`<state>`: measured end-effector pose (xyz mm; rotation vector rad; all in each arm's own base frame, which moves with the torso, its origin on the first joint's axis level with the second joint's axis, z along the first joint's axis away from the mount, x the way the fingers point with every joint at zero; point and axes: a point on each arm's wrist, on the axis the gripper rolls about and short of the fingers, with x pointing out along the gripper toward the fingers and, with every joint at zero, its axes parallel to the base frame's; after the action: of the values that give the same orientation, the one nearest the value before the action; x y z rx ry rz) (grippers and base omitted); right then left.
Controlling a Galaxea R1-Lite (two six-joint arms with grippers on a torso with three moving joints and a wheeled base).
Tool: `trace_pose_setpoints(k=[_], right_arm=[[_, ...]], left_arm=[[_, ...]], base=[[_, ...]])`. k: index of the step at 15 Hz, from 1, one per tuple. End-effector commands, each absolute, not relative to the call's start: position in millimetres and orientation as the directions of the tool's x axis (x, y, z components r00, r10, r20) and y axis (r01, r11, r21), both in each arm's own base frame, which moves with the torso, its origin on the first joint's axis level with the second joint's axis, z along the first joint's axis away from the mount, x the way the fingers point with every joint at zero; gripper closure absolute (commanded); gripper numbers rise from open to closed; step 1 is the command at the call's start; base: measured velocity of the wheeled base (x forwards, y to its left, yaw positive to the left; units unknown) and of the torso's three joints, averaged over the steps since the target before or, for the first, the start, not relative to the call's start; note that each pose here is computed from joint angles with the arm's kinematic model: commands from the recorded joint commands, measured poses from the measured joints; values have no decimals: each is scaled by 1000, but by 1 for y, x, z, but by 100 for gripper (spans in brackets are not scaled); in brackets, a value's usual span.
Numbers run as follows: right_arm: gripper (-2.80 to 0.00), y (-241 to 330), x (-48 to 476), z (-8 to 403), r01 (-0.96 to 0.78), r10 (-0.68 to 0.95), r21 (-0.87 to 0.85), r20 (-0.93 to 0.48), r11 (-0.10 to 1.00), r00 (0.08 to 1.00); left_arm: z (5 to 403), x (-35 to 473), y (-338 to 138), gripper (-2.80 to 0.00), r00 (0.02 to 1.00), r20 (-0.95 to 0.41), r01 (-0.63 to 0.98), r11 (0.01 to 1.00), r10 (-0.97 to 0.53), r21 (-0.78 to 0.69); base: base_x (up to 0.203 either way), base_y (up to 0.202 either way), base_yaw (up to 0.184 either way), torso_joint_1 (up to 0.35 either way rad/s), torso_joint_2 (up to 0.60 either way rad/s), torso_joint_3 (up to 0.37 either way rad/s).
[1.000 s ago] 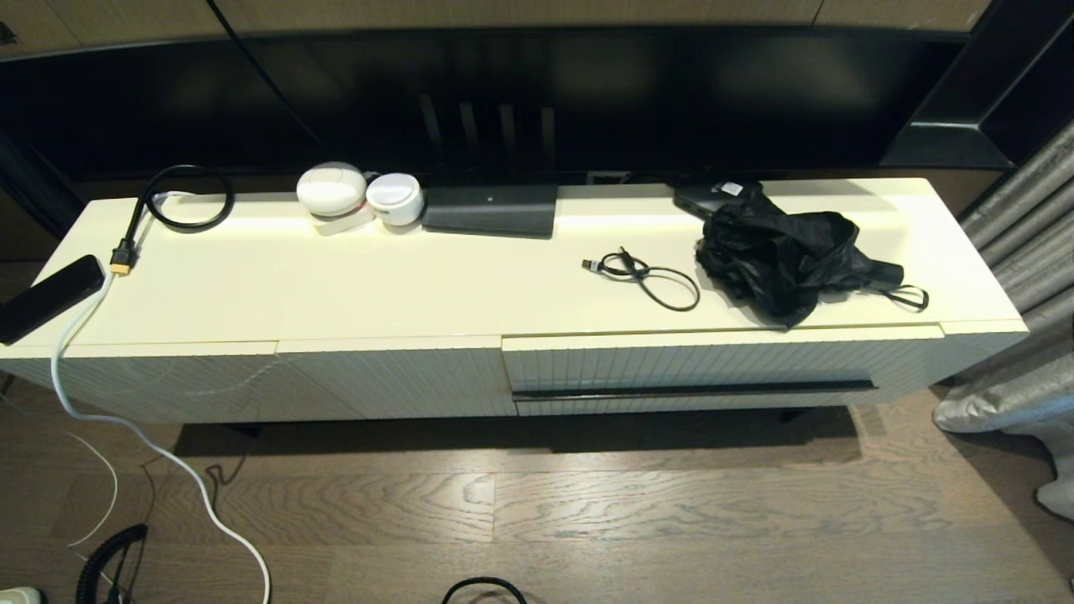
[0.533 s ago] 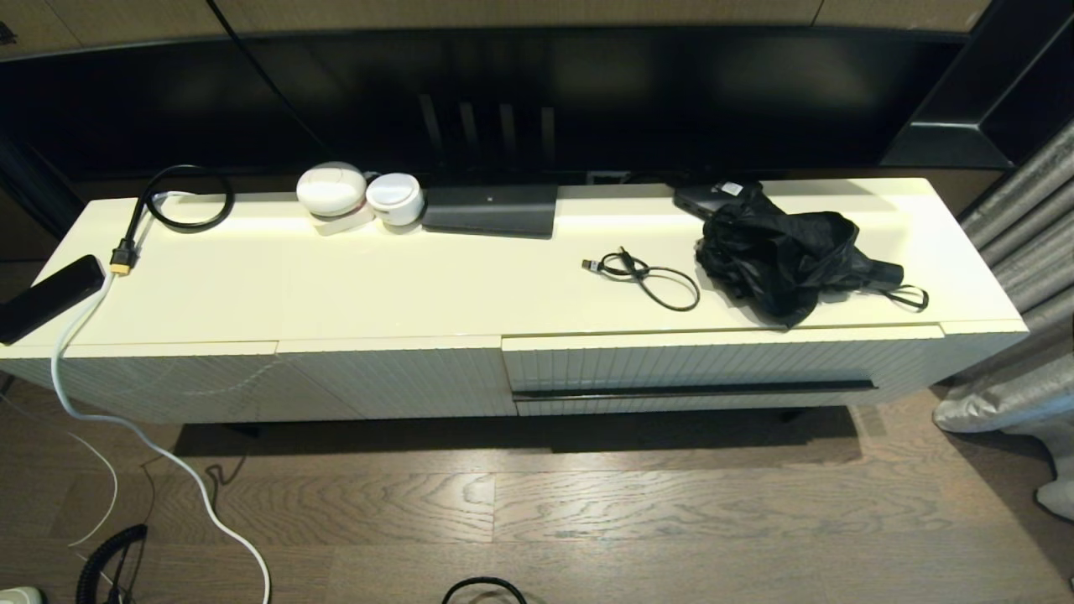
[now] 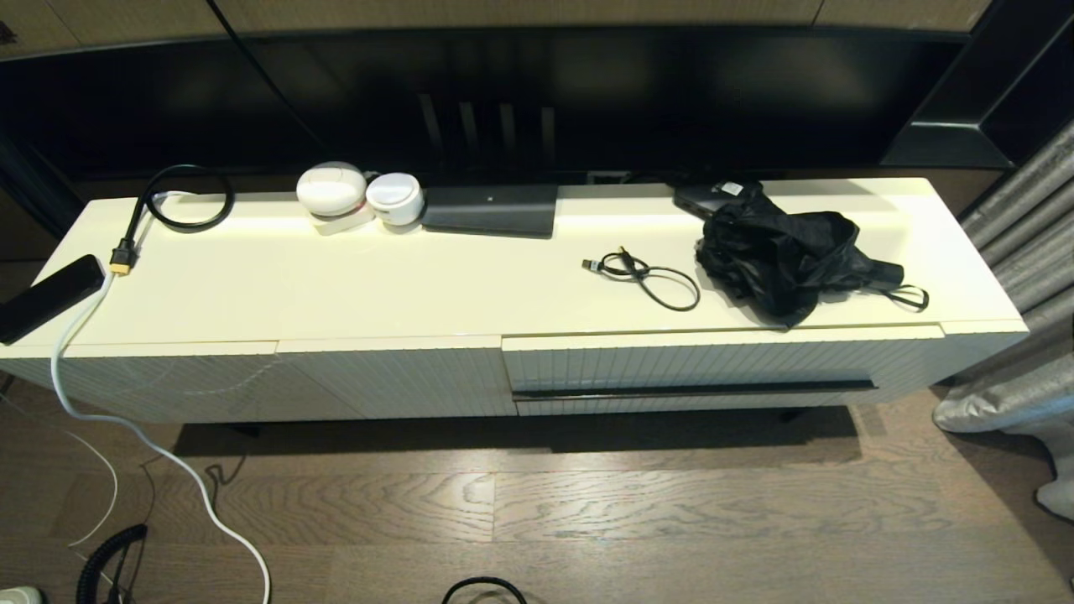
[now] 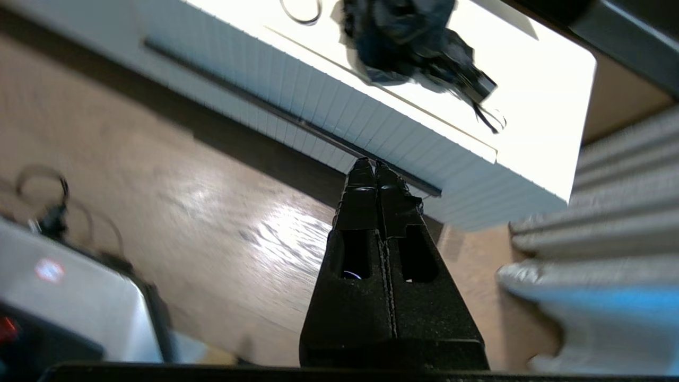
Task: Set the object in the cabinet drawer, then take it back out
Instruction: Open the drawer
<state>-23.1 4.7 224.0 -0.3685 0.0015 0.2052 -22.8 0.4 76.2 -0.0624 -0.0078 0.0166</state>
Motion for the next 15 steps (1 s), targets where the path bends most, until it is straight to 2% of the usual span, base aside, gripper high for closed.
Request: trace_pose_setpoints(k=[1, 7, 10, 15], right_arm=[[0, 5, 21, 241, -294, 234, -439, -186, 849, 954], [0, 17, 110, 263, -503, 325, -579, -389, 641, 862], [0, 42, 149, 251, -572, 263, -631, -519, 525, 813], [0, 70, 208, 217, -701, 228, -618, -670, 355, 706]], left_arm=[[76, -23, 0, 0, 1000, 8, -16, 998, 17, -63], [76, -23, 0, 0, 1000, 8, -18, 998, 18, -63], [76, -23, 0, 0, 1000, 8, -18, 998, 18, -63], [76, -23, 0, 0, 1000, 8, -18, 998, 18, -63]], base=[[0, 0, 0, 0, 0, 0], [0, 0, 0, 0, 0, 0], [0, 0, 0, 0, 0, 0], [0, 0, 0, 0, 0, 0]])
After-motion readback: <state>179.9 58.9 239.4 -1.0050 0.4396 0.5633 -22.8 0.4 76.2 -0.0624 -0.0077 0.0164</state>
